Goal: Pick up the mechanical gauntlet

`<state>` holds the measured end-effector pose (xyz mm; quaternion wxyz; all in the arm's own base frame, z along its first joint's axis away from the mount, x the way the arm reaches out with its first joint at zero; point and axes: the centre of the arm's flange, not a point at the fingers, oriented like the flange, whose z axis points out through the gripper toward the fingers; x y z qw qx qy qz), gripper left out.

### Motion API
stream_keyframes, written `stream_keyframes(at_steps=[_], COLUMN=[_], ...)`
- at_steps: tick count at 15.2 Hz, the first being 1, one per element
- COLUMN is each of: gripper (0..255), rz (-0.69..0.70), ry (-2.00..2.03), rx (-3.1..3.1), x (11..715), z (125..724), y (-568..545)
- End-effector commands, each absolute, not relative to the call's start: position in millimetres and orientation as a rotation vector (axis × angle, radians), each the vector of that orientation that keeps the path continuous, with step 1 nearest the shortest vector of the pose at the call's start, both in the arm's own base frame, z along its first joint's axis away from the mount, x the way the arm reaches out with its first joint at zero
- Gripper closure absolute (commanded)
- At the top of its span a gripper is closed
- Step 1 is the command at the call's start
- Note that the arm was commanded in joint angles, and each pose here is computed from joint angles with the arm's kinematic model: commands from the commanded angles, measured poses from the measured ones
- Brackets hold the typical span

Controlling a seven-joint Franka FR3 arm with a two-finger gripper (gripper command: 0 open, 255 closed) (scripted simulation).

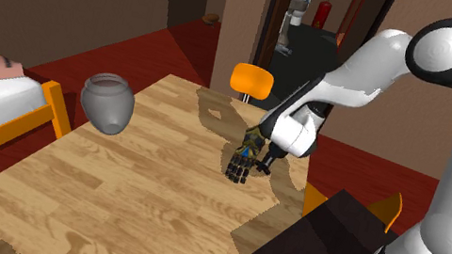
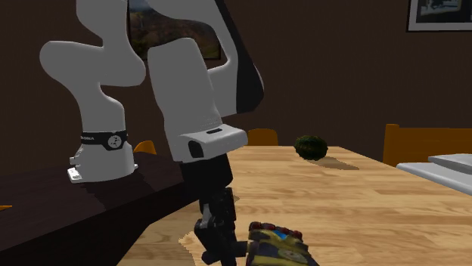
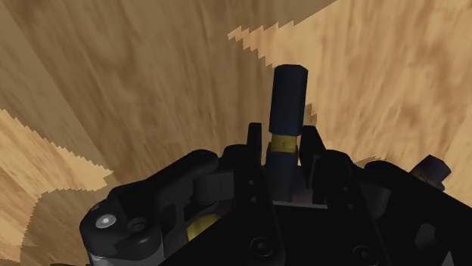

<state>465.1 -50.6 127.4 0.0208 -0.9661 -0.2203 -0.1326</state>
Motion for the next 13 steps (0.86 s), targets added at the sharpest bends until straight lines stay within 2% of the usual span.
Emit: stream_keyframes(at_steps=[1,13], gripper=[255,255], rz=[-0.412,-0.412], ry=[-0.682,-0.682], rx=[-2.996,-2.996], x=[465,465], z=[139,192], y=[-51,-51])
